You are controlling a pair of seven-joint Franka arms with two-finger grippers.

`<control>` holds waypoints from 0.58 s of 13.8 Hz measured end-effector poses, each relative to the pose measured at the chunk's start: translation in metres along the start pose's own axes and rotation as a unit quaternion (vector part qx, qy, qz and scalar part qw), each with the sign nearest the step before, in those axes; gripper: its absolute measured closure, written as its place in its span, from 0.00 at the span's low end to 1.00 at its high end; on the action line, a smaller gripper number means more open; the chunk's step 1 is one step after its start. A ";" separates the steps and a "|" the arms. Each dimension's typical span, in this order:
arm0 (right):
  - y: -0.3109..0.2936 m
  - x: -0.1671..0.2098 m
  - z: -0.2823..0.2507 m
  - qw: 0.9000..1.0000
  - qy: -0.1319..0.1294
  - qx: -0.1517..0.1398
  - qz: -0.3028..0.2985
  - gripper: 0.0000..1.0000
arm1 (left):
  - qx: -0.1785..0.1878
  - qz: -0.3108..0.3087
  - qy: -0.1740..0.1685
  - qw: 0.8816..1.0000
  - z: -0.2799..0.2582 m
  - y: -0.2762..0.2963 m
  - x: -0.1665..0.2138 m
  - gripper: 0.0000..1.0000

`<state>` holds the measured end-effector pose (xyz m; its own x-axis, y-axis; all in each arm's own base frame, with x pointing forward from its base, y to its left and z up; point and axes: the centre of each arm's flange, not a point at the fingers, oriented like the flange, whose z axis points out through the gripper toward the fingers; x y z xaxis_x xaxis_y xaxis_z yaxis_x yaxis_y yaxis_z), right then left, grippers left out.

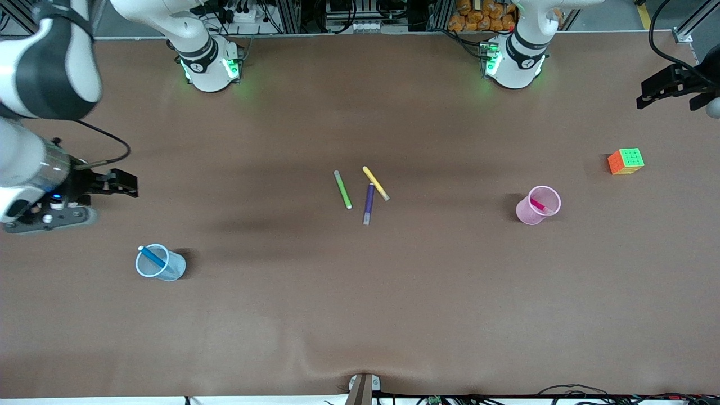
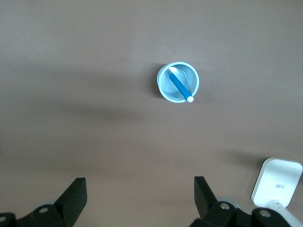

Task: Place pink and blue markers in matching cups
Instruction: 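Release the blue marker into the blue cup and retract the right gripper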

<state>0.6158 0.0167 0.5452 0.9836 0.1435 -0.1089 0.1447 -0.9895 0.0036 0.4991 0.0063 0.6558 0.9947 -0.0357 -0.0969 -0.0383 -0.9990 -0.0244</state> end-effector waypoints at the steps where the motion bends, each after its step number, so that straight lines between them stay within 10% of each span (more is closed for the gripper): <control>1: 0.016 -0.005 -0.002 1.000 -0.001 0.012 0.014 0.00 | 0.001 0.001 0.000 1.000 0.000 0.006 0.000 0.00; 8: 0.065 -0.024 -0.019 0.997 0.015 0.041 0.066 0.00 | 0.001 0.004 0.000 1.000 0.000 0.007 0.001 0.00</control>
<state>0.6040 -0.0502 0.5667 0.9965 0.0117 -0.0826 0.0063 -0.9978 -0.0664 0.4994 -0.0008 0.6553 0.9943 -0.0427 -0.0979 -0.0455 -0.9986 -0.0261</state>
